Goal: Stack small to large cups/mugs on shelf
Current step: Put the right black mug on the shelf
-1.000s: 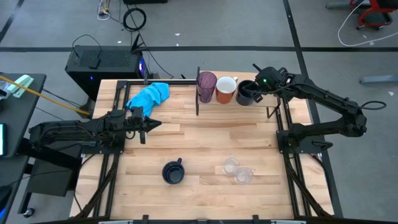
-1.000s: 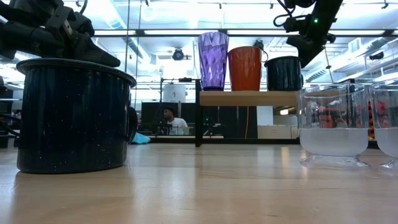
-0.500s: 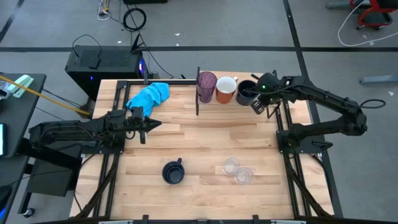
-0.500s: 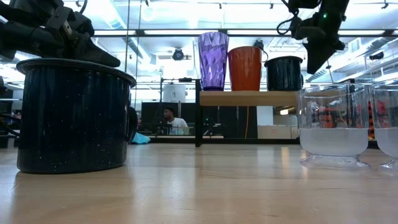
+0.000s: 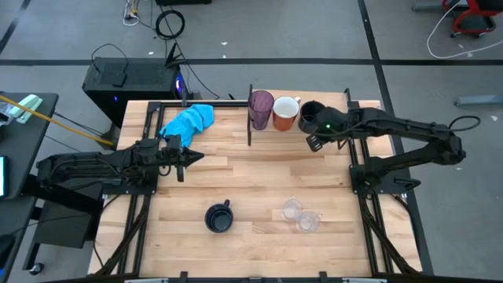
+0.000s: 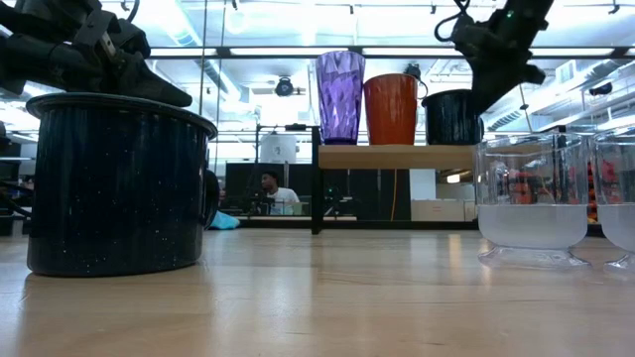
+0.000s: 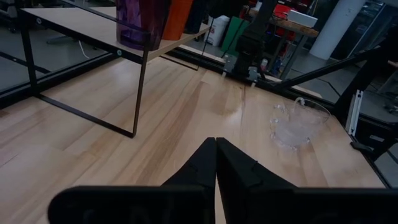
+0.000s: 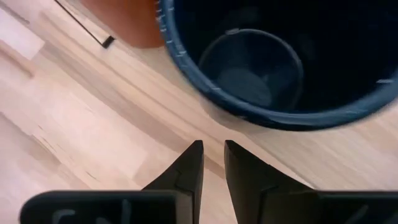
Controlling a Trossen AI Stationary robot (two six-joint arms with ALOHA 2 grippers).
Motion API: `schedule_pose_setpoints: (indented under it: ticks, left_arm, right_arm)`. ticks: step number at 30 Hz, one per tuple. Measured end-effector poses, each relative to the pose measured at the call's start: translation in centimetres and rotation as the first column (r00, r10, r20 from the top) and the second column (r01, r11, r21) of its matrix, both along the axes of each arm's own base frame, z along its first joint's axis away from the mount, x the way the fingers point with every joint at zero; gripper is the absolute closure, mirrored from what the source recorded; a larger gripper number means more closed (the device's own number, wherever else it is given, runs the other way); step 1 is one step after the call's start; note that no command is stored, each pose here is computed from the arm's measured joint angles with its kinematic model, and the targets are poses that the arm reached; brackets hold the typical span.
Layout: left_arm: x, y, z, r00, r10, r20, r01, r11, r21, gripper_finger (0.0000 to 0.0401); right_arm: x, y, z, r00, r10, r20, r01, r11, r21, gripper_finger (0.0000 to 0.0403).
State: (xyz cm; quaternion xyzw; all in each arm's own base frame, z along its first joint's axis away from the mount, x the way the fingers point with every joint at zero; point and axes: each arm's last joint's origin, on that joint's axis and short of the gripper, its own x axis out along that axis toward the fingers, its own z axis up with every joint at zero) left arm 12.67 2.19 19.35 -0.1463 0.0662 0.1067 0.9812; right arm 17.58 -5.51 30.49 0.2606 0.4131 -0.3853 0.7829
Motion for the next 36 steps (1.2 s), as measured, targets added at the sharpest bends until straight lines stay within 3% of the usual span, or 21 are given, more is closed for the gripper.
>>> schedule_pose_setpoints:
  ticks: [26,36]
  left_arm:
    - [0.0,0.0,0.0,1.0,0.002,0.004,-0.002,1.0,-0.01,0.0381]
    - [0.0,0.0,0.0,1.0,0.002,0.006,-0.002,1.0,-0.009,0.0383]
  right_arm:
    - [0.3,-0.4,-0.5,0.996,-0.087,-0.038,0.074,0.965,-0.253,0.0335]
    - [1.3,-1.0,-1.1,0.997,-0.073,-0.032,0.066,0.979,-0.192,0.0335]
